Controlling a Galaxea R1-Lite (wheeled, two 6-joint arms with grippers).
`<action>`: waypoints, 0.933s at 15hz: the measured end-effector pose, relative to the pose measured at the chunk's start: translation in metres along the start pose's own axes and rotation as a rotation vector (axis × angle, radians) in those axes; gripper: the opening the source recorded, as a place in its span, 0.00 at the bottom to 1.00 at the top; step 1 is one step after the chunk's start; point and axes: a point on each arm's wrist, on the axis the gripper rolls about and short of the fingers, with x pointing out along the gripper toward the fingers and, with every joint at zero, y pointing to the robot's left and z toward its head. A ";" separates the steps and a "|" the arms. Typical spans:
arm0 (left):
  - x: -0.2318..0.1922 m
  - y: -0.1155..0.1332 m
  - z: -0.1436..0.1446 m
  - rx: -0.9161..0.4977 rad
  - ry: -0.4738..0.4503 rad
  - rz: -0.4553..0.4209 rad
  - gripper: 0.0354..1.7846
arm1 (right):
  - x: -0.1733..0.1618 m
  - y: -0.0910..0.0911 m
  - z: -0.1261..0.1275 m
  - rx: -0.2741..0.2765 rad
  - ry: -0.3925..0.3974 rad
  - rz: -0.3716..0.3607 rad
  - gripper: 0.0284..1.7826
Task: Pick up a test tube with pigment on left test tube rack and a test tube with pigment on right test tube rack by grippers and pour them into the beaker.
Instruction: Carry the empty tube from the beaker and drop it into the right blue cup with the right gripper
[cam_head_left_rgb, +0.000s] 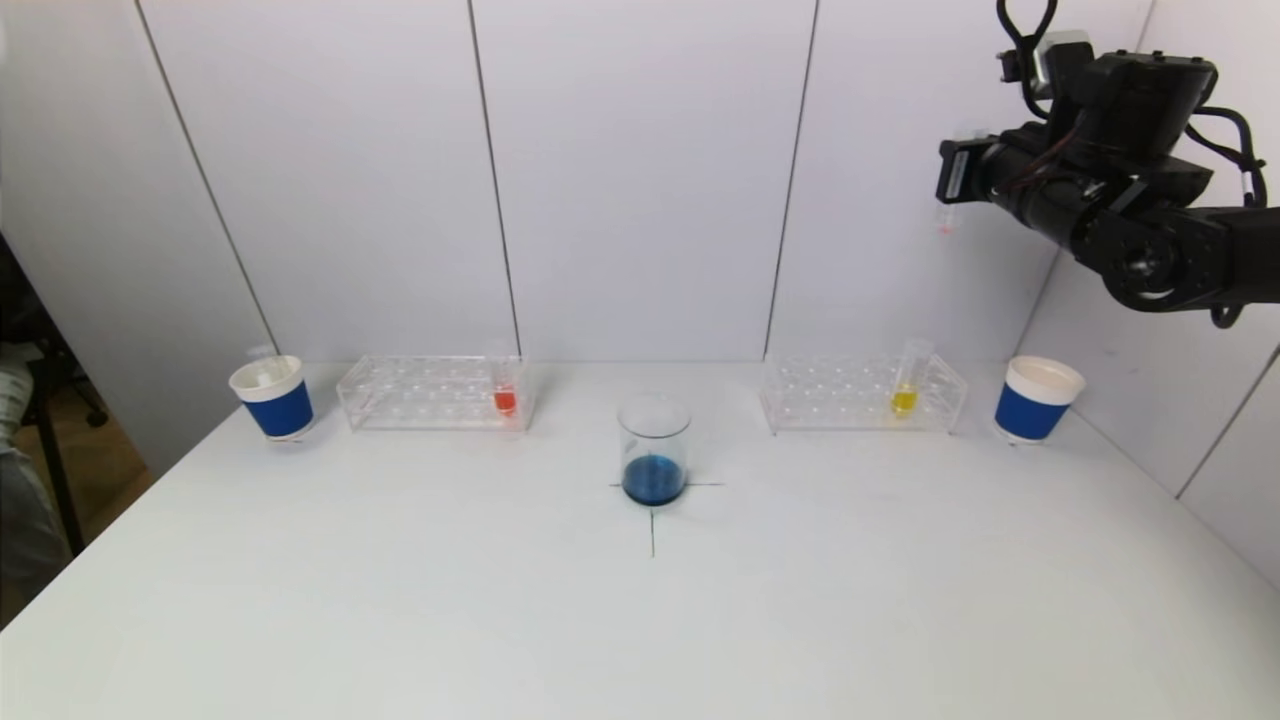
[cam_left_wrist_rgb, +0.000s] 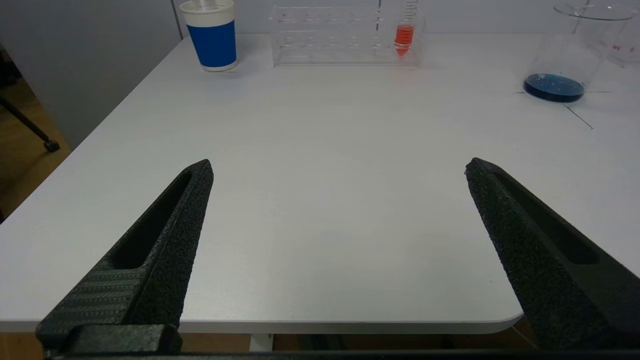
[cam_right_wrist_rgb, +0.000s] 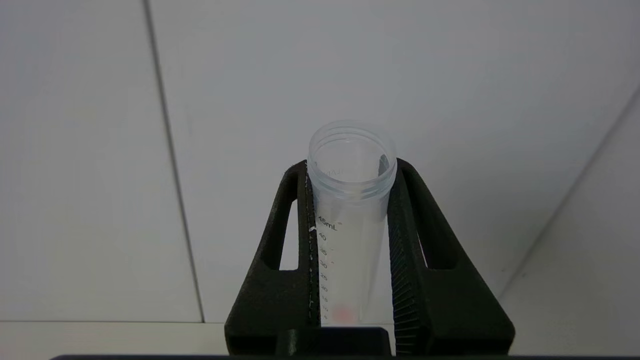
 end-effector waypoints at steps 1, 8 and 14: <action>0.000 0.000 0.000 0.000 0.000 0.000 0.99 | 0.001 -0.013 -0.004 0.005 0.012 -0.032 0.25; 0.000 0.000 0.000 0.000 0.000 -0.001 0.99 | -0.008 -0.078 -0.033 0.026 0.099 -0.176 0.25; 0.000 0.000 0.000 0.000 0.000 -0.001 0.99 | -0.021 -0.107 -0.059 0.076 0.133 -0.169 0.25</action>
